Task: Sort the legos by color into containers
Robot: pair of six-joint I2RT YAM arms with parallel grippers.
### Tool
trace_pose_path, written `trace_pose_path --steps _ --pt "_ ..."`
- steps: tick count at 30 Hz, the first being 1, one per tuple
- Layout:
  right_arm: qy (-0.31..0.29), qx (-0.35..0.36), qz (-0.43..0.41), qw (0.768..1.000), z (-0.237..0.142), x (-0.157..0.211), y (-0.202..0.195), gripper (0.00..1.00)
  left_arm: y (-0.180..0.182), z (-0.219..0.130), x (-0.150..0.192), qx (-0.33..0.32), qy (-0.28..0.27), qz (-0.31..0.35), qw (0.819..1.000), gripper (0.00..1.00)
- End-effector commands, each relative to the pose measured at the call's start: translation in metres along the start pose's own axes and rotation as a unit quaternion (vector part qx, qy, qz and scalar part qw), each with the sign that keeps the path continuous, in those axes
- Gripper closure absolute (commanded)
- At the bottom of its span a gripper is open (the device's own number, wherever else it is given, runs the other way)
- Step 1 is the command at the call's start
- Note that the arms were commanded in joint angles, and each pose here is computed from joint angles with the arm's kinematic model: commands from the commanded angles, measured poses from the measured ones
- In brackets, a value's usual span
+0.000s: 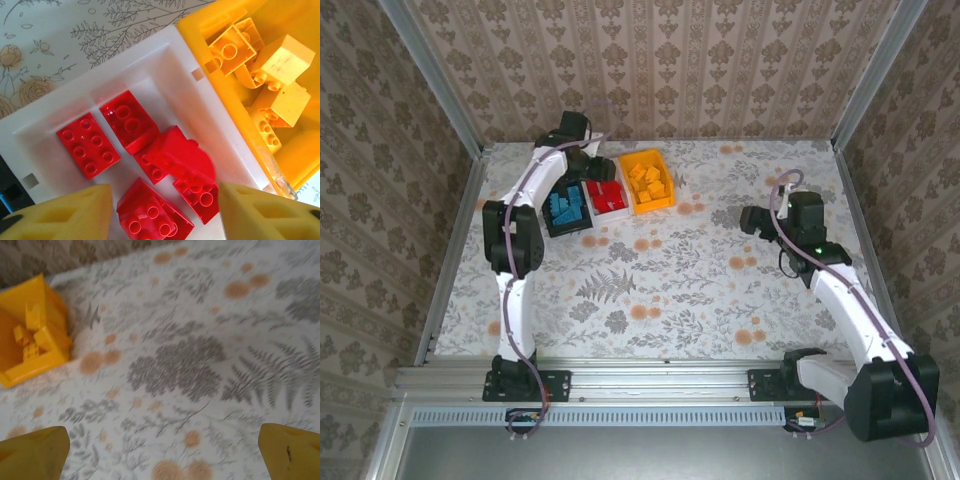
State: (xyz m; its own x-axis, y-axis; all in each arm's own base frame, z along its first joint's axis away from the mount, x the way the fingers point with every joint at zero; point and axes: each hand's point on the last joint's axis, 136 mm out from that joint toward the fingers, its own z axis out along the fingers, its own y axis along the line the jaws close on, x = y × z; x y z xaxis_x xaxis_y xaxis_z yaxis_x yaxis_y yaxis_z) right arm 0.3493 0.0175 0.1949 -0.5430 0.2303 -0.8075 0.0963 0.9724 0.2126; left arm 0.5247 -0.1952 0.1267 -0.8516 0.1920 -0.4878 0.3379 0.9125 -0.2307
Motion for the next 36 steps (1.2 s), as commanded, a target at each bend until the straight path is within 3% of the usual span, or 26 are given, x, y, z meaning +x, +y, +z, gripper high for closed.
trace_pose_path --steps 1,4,9,13,18,21,25,36 --pt "-0.063 0.034 -0.05 0.996 0.007 -0.019 -0.022 0.01 -0.011 -0.036 -0.001 0.021 -0.015 -0.009 1.0 0.33" --pt "-0.066 0.032 -0.046 0.996 0.024 -0.018 -0.039 0.01 -0.019 -0.072 -0.001 0.027 -0.055 -0.012 0.998 0.28" --pt "-0.067 0.003 -0.047 0.997 0.055 -0.004 -0.047 0.01 -0.005 -0.128 0.021 0.033 -0.123 -0.063 0.99 0.0" --pt "-0.055 -0.01 -0.047 0.997 0.075 0.012 -0.048 0.02 0.032 -0.16 0.047 0.027 -0.17 -0.139 0.975 0.0" --pt "-0.059 -0.03 -0.051 0.997 0.091 0.027 -0.042 0.03 0.101 -0.191 0.102 -0.105 -0.21 -0.183 0.955 0.0" --pt "-0.052 -0.034 -0.059 0.996 0.097 0.03 -0.038 0.04 0.125 -0.196 0.13 -0.19 -0.248 -0.138 0.94 0.0" --pt "-0.051 -0.035 -0.062 0.996 0.1 0.03 -0.036 0.04 0.136 -0.189 0.151 -0.24 -0.302 -0.077 0.919 0.0" --pt "-0.042 -0.038 -0.065 0.996 0.101 0.032 -0.033 0.04 0.146 -0.127 0.155 -0.213 -0.291 -0.027 0.932 0.0"
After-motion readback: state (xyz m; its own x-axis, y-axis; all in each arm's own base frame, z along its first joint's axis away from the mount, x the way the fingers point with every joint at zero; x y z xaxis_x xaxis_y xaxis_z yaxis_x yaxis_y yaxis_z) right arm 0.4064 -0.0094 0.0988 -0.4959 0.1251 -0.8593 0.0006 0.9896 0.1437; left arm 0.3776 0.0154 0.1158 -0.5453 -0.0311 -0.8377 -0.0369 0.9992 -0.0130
